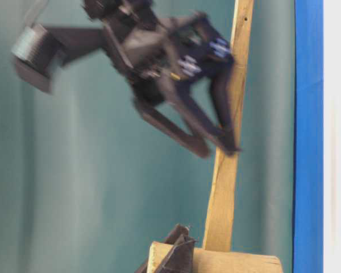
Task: Hit the mark with a hammer.
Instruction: 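Grasp the mallet head with the left gripper, holding it with both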
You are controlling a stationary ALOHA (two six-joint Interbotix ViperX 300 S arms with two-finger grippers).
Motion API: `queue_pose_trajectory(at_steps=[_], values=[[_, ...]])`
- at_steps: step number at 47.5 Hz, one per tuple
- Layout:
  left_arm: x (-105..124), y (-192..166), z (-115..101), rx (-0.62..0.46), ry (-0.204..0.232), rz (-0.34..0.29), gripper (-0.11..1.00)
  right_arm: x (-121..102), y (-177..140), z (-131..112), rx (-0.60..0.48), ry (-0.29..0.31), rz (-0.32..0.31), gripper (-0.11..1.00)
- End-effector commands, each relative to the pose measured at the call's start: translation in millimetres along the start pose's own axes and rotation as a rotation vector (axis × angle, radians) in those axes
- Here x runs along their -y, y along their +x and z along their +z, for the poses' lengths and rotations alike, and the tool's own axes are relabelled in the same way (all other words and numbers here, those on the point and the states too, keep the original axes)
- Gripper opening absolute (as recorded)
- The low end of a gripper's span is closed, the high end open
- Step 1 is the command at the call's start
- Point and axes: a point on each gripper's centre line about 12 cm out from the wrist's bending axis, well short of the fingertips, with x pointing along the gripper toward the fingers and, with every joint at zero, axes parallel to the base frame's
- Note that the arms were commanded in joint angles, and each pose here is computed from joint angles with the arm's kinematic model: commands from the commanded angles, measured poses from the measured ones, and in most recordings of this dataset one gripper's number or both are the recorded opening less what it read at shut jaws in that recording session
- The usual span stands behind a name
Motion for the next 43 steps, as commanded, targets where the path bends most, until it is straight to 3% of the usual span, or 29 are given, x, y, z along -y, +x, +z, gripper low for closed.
queue_pose_trajectory(at_steps=[1,11,15,24,30,43], values=[[-2.1,-1.6,21.3,0.066,0.002,0.006,0.45,3.0,7.3,7.9,0.012,0.021,-0.009,0.92],[0.0,-3.0,22.7,0.067,0.003,-0.001,0.45,4.3,10.4,3.8,-0.005,0.034,-0.006,0.90],[1.7,-3.9,23.9,0.071,0.006,-0.007,0.45,3.6,10.3,3.3,-0.006,0.032,-0.004,0.84],[2.5,-4.1,21.7,0.050,0.005,-0.012,0.45,3.0,10.3,2.4,-0.010,0.028,0.000,0.28],[2.7,-4.0,19.9,0.035,0.014,-0.014,0.45,2.5,10.3,1.7,-0.015,0.028,0.008,0.04],[1.8,-4.4,19.6,0.034,0.001,-0.011,0.45,2.1,10.3,1.9,-0.015,0.035,0.008,0.02]])
